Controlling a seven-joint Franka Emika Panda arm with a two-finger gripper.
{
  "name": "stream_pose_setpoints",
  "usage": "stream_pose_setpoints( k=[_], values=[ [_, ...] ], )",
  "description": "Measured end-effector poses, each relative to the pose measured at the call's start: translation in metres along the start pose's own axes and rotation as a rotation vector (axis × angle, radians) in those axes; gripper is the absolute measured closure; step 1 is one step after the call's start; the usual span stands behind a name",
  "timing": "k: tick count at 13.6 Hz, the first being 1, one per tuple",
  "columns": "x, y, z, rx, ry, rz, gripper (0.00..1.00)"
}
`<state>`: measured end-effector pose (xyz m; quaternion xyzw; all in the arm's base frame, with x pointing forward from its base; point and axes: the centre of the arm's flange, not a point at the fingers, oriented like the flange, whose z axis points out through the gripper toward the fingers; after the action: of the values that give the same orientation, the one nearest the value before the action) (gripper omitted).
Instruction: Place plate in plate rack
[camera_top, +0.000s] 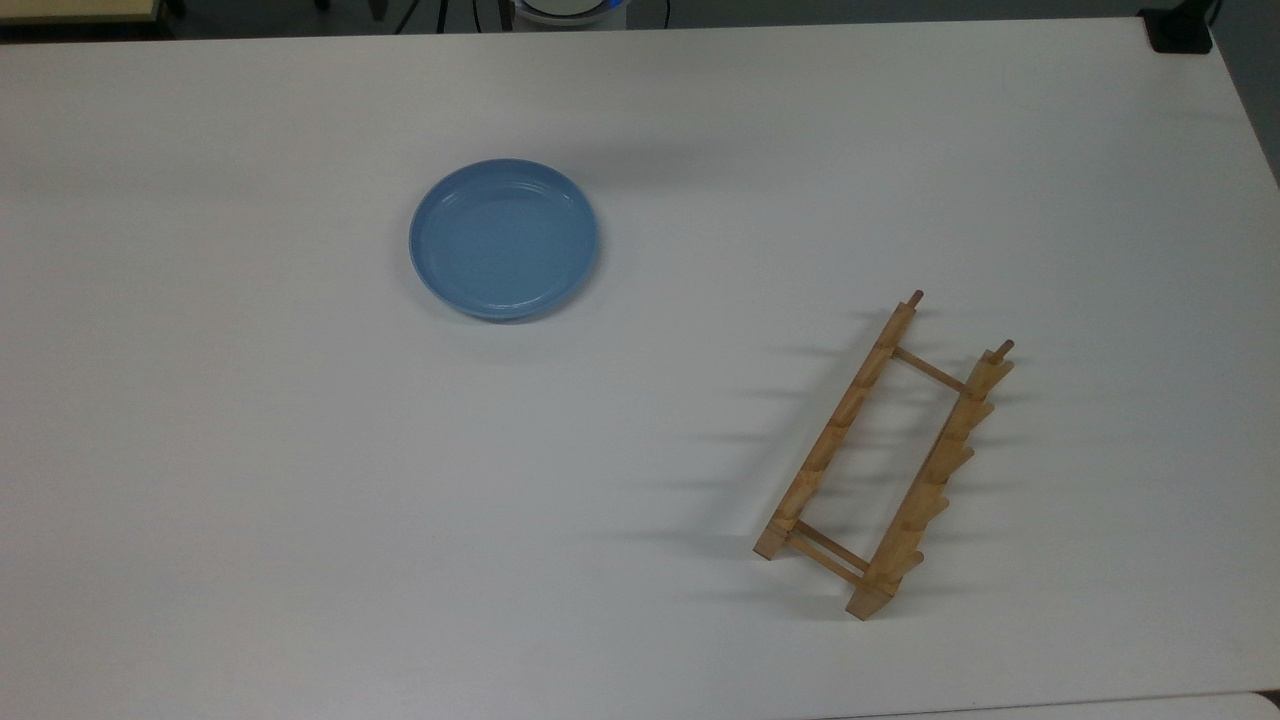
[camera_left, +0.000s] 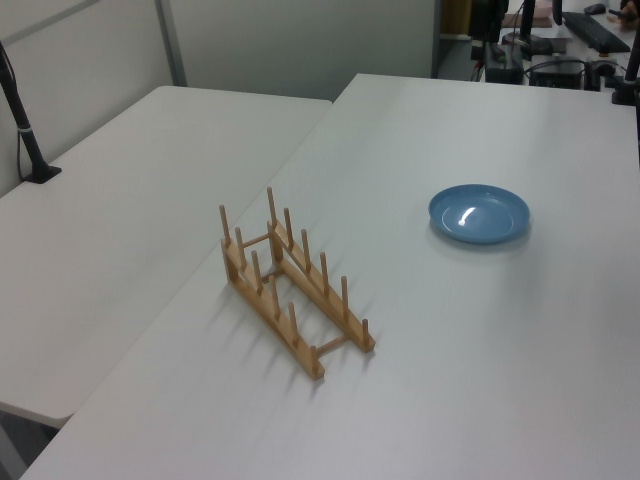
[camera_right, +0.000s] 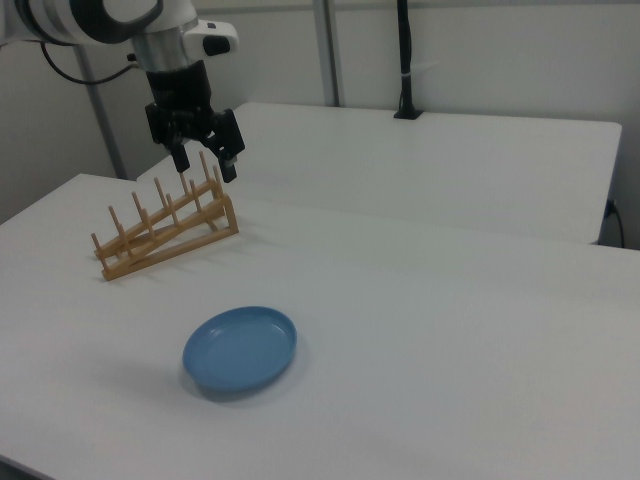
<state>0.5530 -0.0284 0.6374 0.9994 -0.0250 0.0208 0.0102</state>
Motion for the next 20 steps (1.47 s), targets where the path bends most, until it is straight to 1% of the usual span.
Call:
stream_pose_setpoints(
  k=[18,20],
  values=[
    [0.0000,0.0021,0.0003,0.000,-0.001,0.004,0.00],
    [0.0000,0.0043,0.0003,0.000,-0.001,-0.021,0.00]
  ],
)
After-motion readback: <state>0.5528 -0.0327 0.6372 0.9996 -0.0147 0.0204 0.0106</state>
